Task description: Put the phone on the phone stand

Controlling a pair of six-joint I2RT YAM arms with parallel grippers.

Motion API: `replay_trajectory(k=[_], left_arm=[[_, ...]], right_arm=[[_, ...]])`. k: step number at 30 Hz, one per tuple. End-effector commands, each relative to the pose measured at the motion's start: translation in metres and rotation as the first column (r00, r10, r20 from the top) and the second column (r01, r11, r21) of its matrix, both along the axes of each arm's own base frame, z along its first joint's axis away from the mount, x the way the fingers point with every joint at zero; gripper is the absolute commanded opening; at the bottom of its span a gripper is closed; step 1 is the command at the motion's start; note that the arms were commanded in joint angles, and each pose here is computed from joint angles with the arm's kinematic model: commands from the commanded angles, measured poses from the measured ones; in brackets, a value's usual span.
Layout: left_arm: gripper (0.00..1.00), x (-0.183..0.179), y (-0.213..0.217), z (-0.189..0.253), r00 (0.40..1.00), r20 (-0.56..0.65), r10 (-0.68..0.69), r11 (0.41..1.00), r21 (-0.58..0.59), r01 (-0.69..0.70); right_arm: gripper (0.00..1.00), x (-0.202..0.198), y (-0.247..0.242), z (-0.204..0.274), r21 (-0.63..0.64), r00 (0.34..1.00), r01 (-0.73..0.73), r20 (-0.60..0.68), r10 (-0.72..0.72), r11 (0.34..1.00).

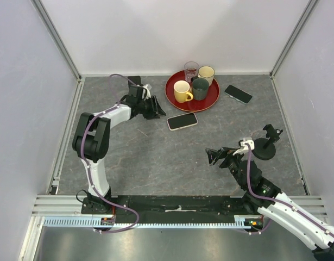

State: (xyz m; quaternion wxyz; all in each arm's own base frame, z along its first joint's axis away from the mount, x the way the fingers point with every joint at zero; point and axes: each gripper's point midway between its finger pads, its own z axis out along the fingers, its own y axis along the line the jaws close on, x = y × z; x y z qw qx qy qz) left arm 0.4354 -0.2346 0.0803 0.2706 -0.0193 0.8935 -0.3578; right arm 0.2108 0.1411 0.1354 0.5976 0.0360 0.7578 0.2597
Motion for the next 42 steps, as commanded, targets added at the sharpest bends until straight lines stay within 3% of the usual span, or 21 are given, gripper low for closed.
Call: replay_trajectory(k=[1, 8, 10, 19, 24, 27, 29, 32, 37, 39, 40, 42], left_arm=[[0.45, 0.016, -0.004, -0.002, 0.991, -0.053, 0.124, 0.989, 0.093, -0.119], [0.35, 0.034, -0.010, -0.028, 0.981, -0.075, 0.178, 0.981, 0.092, -0.171], [0.24, 0.041, -0.011, -0.035, 0.979, -0.071, 0.193, 0.978, 0.095, -0.186], [0.31, 0.039, -0.026, -0.055, 0.978, -0.152, 0.141, 0.988, 0.080, -0.130], [0.29, 0.018, -0.036, -0.069, 0.964, -0.240, 0.115, 0.988, 0.128, -0.086], [0.18, -0.009, -0.036, -0.075, 0.934, -0.337, 0.114, 0.986, 0.157, -0.064], [0.16, -0.042, -0.048, -0.072, 0.888, -0.455, 0.074, 0.997, 0.066, -0.049], [0.18, -0.084, -0.066, -0.066, 0.865, -0.502, 0.017, 1.000, 0.013, -0.012], [0.23, -0.102, -0.089, -0.017, 0.953, -0.295, -0.068, 0.996, 0.033, 0.081], [0.30, -0.100, -0.095, -0.003, 0.967, -0.234, -0.099, 0.993, 0.031, 0.110], [0.42, -0.097, -0.096, 0.002, 0.972, -0.198, -0.126, 0.990, 0.036, 0.135], [0.52, -0.090, -0.097, 0.012, 0.977, -0.150, -0.150, 0.985, 0.061, 0.161]], right_arm=[[0.98, 0.001, -0.001, 0.001, 0.013, 1.000, 0.012, 0.003, -0.012, 1.000], [0.98, 0.001, 0.000, 0.002, 0.017, 1.000, 0.007, 0.007, -0.007, 1.000], [0.98, 0.001, 0.000, 0.002, 0.017, 1.000, 0.007, 0.008, -0.007, 1.000], [0.98, 0.000, 0.001, 0.004, 0.025, 1.000, -0.005, 0.015, 0.005, 1.000], [0.98, -0.001, 0.001, 0.003, 0.022, 1.000, -0.007, 0.014, 0.007, 1.000], [0.98, -0.001, 0.000, 0.004, 0.025, 1.000, -0.004, 0.015, 0.004, 1.000], [0.98, -0.001, 0.001, 0.003, 0.026, 1.000, -0.005, 0.014, 0.005, 1.000], [0.98, -0.001, 0.000, 0.005, 0.028, 1.000, -0.001, 0.017, 0.000, 1.000], [0.98, 0.000, 0.000, 0.003, 0.022, 1.000, -0.001, 0.012, 0.000, 1.000], [0.98, 0.000, 0.000, 0.003, 0.021, 1.000, 0.001, 0.012, -0.001, 1.000], [0.98, 0.000, 0.000, 0.003, 0.019, 1.000, 0.002, 0.012, -0.002, 1.000], [0.98, 0.001, -0.001, 0.002, 0.015, 1.000, 0.008, 0.011, -0.008, 1.000]])
